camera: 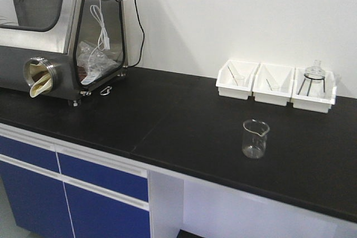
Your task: Grab transparent chemical and place on left bench
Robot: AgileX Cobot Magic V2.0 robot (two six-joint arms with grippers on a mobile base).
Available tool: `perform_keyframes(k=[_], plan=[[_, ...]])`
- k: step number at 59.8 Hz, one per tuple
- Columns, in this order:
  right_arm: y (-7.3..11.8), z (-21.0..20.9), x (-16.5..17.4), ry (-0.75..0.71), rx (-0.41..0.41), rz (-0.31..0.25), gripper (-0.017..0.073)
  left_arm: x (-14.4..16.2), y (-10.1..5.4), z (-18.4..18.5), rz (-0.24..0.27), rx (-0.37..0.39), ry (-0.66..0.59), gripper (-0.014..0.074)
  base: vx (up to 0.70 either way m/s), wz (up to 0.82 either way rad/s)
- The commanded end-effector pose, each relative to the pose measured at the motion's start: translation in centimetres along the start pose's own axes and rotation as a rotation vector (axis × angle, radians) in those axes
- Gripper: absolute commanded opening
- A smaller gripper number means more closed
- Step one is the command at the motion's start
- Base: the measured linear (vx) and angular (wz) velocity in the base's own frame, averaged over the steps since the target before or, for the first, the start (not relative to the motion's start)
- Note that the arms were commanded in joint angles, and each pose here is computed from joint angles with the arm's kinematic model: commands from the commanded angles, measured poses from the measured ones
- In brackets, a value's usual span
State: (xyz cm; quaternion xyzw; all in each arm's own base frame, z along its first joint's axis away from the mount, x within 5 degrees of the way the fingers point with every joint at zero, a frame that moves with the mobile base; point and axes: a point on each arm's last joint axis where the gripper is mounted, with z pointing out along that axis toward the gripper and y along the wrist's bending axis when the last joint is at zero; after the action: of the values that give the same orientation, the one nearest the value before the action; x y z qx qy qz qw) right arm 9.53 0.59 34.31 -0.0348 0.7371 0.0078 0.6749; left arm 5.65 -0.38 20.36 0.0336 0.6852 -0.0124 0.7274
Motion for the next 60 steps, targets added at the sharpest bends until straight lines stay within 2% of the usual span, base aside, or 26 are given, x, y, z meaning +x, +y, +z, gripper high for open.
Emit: perform_keyframes(k=[1,30,60], plan=[[0.05,-0.19,-1.6,-0.1,-0.009,-0.008,-0.0004,-0.28,0.01,-0.13,-0.009,-0.002,-0.081,-0.0004,0.43,0.06],[0.05,-0.19,-1.6,-0.1,-0.009,-0.008,-0.0004,-0.28,0.01,-0.13,-0.009,-0.002,-0.081,-0.0004,0.42,-0.09],[0.05,-0.19,-1.6,-0.1,-0.009,-0.008,-0.0004,-0.28,0.01,-0.13,-0.009,-0.002,-0.081,-0.0004,0.31,-0.5]])
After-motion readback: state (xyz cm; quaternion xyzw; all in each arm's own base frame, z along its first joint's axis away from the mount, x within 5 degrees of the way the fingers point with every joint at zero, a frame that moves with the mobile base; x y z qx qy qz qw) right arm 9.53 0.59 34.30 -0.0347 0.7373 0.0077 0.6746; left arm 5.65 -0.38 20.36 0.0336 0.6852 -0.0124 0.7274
